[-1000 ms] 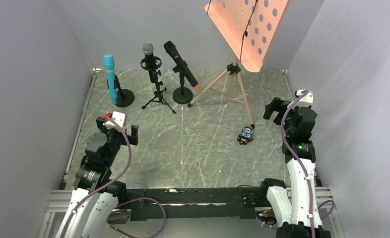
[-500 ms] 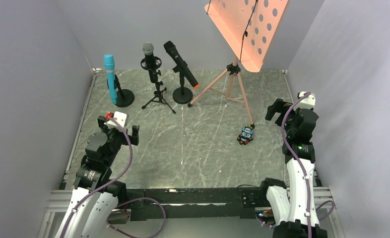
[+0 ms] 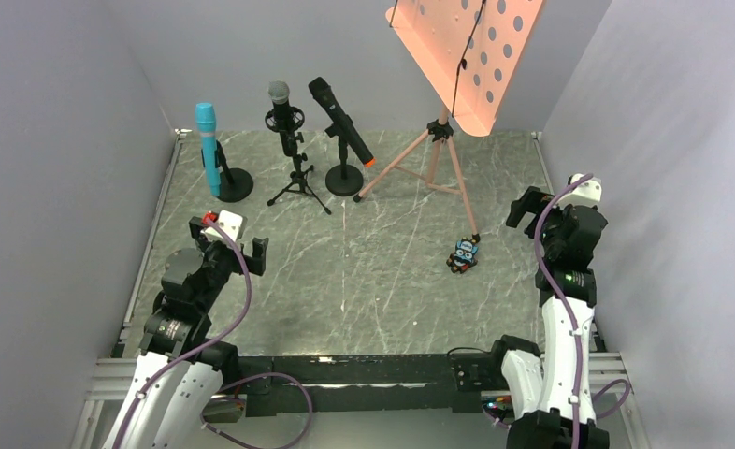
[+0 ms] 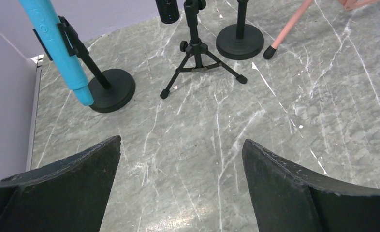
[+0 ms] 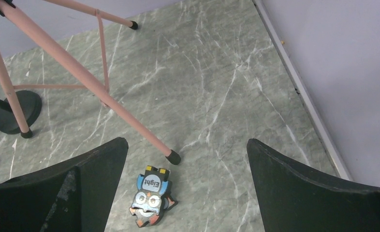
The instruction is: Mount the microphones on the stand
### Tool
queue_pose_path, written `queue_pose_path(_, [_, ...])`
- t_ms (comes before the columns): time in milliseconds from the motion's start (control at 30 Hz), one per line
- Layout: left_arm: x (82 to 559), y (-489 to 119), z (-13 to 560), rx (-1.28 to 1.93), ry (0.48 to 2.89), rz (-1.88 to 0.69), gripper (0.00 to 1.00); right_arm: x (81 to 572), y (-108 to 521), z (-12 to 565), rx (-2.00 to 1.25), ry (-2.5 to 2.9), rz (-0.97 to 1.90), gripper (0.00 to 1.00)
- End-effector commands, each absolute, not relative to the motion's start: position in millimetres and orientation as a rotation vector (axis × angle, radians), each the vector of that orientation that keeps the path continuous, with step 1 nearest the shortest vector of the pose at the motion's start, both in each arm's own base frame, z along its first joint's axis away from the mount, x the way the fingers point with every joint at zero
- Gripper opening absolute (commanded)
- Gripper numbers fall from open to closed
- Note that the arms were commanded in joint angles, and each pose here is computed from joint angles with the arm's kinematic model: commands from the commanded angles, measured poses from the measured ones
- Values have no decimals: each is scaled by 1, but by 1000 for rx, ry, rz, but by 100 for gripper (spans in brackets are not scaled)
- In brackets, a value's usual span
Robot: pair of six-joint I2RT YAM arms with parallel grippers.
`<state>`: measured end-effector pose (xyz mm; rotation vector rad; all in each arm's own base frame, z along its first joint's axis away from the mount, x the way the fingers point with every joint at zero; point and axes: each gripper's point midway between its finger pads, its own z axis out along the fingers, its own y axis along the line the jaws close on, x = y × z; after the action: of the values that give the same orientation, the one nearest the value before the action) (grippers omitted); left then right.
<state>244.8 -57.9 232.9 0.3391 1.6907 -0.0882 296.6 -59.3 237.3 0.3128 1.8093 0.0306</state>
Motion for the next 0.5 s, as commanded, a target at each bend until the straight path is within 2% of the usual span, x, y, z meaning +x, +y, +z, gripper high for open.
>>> queue_pose_path(0, [247, -64, 249, 354, 1632, -120, 99, 300, -59, 249, 313, 1780, 62, 100])
queue_pose_path(467, [246, -66, 248, 361, 1629, -125, 99, 304, -60, 245, 319, 1808, 72, 100])
